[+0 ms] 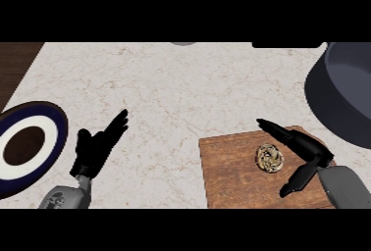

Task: Pick the cupcake from the cutting board and place it in the pot

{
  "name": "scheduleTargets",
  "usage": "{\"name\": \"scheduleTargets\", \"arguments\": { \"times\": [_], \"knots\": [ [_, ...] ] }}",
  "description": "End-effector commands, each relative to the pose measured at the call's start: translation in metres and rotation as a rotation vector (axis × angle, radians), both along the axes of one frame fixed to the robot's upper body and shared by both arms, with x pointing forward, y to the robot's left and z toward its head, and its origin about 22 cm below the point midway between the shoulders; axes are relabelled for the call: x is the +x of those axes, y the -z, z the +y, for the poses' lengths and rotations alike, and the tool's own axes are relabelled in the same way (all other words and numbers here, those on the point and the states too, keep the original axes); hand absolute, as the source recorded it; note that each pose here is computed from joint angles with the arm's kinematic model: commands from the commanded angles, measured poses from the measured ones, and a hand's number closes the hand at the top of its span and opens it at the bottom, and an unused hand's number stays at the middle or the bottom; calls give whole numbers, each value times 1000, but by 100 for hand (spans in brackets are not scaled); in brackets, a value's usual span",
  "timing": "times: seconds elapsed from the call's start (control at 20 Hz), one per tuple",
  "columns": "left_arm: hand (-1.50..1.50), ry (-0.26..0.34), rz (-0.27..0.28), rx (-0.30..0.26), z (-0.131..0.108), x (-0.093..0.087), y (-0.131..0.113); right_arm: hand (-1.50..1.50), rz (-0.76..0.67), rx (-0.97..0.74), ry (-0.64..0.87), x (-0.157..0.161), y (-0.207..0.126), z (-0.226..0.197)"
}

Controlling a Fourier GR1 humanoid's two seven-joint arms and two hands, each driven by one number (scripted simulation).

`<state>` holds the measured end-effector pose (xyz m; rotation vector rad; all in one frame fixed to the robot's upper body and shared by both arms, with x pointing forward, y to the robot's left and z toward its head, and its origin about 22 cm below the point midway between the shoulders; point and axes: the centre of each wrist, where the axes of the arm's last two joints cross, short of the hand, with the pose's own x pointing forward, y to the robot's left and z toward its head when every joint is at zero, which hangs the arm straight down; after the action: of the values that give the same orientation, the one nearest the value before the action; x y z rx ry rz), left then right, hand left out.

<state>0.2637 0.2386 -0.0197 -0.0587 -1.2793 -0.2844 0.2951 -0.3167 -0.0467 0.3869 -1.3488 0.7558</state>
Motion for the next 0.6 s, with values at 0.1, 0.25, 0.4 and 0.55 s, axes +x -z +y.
{"name": "scheduleTargets", "arguments": {
  "times": [0.1,0.25,0.4,0.55],
  "knots": [
    [0,-13,-6,-13,-11,-5,-3,-150,75,45,-8,12,27,19],
    [0,0,-3,-1,18,-13,4,150,-103,-66,-107,1,26,21],
    [0,-3,-4,-1,-12,4,-16,150,-35,0,-75,-11,46,6],
    [0,-6,-1,0,-8,-1,-9,150,2,49,-64,-16,56,16]
  ]
}}
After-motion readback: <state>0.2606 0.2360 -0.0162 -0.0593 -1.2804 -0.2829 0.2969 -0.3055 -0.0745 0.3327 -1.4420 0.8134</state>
